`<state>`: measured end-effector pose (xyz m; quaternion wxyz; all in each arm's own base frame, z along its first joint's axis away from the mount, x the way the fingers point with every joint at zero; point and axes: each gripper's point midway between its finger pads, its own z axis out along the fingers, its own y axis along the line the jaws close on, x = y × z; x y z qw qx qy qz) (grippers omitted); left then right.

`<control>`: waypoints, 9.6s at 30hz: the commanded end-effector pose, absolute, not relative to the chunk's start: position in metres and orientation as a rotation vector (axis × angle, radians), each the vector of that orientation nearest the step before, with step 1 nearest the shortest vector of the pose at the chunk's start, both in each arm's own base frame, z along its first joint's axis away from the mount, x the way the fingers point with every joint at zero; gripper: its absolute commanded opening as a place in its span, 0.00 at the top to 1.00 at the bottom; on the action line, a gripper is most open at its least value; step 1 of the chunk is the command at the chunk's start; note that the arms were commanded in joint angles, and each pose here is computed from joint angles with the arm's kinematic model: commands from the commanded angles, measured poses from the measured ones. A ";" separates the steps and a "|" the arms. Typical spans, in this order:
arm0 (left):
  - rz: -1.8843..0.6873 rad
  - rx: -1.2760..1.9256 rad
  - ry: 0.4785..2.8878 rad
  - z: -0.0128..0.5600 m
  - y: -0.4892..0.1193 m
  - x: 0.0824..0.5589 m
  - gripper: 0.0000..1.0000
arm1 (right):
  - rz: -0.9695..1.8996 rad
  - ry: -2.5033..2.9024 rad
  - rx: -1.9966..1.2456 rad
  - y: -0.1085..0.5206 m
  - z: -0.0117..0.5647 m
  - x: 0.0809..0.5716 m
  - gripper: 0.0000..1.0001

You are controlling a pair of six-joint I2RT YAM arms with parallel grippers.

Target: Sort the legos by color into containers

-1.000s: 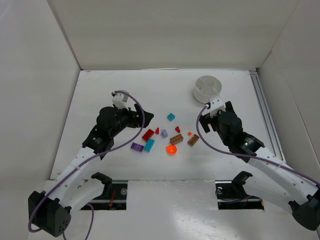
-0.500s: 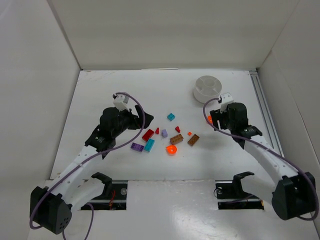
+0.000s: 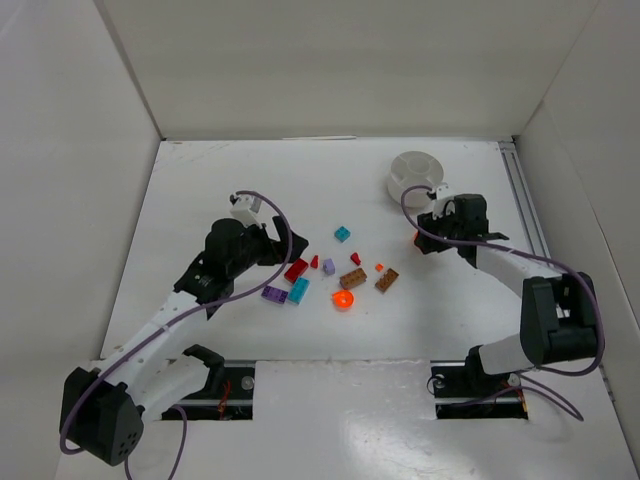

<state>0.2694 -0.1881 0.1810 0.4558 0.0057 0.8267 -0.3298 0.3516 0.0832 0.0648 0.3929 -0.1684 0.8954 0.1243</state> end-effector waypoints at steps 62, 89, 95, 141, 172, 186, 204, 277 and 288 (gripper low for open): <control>-0.806 0.036 2.035 0.184 -0.196 0.280 0.00 | -0.080 1.772 -0.433 0.028 0.234 0.399 1.00; -0.752 0.095 2.180 0.156 -0.230 0.293 0.00 | -0.441 1.931 -0.291 0.031 0.216 0.526 1.00; -0.735 0.185 2.225 0.141 -0.250 0.274 0.00 | -0.450 1.961 -0.287 0.032 0.199 0.537 1.00; -0.699 -0.044 2.447 0.037 -0.299 0.208 0.62 | -0.169 1.765 -0.212 0.036 0.270 0.341 0.30; -0.551 0.249 1.974 0.224 -0.376 0.306 1.00 | -0.379 1.844 -0.008 -0.023 0.258 0.266 0.03; -0.609 0.319 1.640 0.327 -0.490 0.479 1.00 | -0.473 1.907 0.238 -0.055 0.224 0.231 0.00; -0.819 0.154 1.310 0.298 -0.526 0.536 1.00 | -0.510 1.884 0.222 -0.061 0.222 0.224 0.00; -0.704 0.059 1.630 0.316 -0.314 0.385 0.00 | -0.237 1.866 -0.050 -0.001 0.254 0.318 0.02; -0.716 -0.040 1.806 0.240 -0.228 0.286 0.00 | 0.026 1.987 -0.077 0.013 0.231 0.471 0.30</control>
